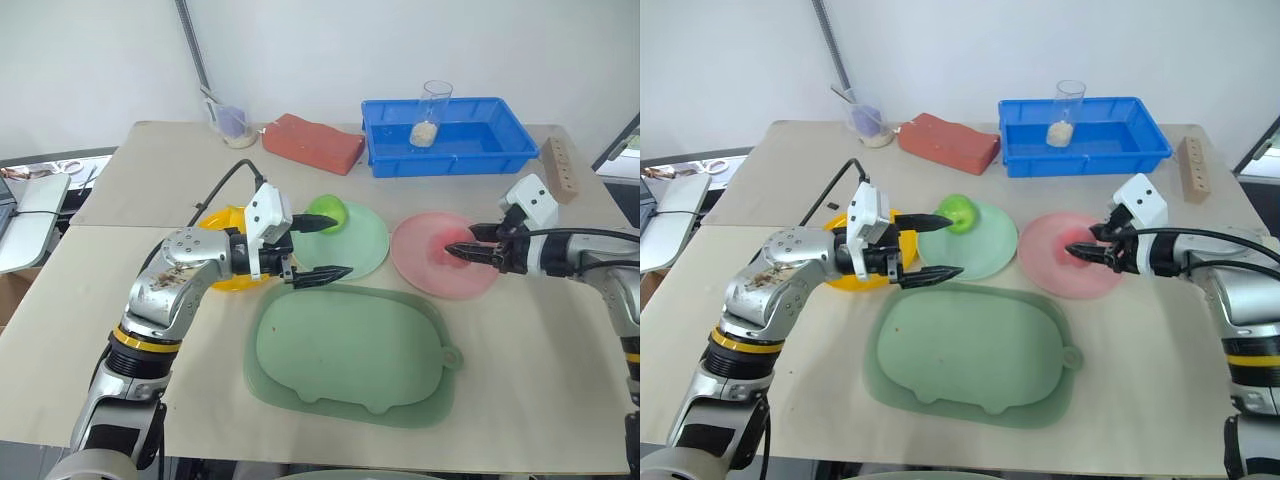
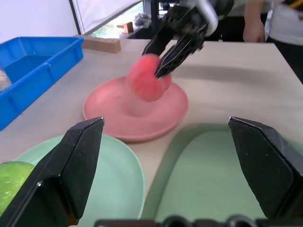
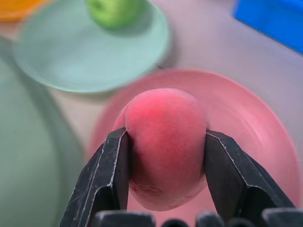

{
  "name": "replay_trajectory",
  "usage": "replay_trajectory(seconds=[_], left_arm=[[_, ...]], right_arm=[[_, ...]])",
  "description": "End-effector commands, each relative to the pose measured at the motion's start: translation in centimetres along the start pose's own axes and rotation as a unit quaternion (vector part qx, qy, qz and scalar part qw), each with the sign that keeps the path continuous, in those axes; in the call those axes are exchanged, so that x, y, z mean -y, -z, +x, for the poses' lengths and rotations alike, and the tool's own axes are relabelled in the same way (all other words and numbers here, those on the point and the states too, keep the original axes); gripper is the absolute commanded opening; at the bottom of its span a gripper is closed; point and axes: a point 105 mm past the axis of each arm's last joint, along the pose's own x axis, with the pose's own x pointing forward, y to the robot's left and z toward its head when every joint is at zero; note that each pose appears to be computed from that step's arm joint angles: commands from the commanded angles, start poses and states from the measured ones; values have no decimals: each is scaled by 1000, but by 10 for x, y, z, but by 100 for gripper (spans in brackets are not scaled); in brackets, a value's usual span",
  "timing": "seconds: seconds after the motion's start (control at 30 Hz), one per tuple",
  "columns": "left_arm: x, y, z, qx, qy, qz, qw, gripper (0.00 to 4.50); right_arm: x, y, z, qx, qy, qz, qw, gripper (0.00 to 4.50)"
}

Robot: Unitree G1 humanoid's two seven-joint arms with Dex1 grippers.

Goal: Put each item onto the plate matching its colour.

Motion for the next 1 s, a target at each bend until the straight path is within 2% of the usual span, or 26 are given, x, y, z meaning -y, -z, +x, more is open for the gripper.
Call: replay_trajectory(seconds=[0.03, 0.1, 0.13, 0.2, 0.3, 0.33, 0.57, 0.7, 0.8, 0.9, 1.0], left_arm=[[1, -4, 3, 0, 2, 16, 1000, 450], [2, -3, 3, -2, 4, 15, 1000, 450], [3, -2, 3, -3, 5, 15, 1000, 450], [4, -2, 2, -4, 5, 14, 1000, 450], [4, -2, 1, -5, 5, 15, 1000, 450], [4, -2, 0, -5, 5, 14, 1000, 450], [2, -1, -7, -10, 1, 13, 1000, 450], [-5, -1, -24, -25, -13, 11, 1000, 450], [-18, 2, -49, -54, -52, -2, 997, 450], [-36, 9, -86, -101, -125, -12, 987, 450], [-78, 13, -160, -123, -299, -20, 946, 450]], right_arm=[[16, -2, 7, 1, 35, 7, 999, 192], [20, 3, 12, -4, 37, 26, 999, 192], [22, 5, 13, -6, 39, 32, 999, 270], [25, 8, 16, -7, 37, 40, 999, 323], [26, 6, 12, -2, 26, 45, 999, 428], [26, 4, 9, 0, 22, 43, 999, 447], [21, -7, -12, 11, 3, 30, 999, 447], [7, -15, -36, 18, -25, 2, 1000, 447], [-8, -20, -57, 31, -50, -21, 998, 447], [-12, -26, -74, 51, -35, -27, 998, 447], [6, -20, -90, 80, 58, -9, 995, 447]])
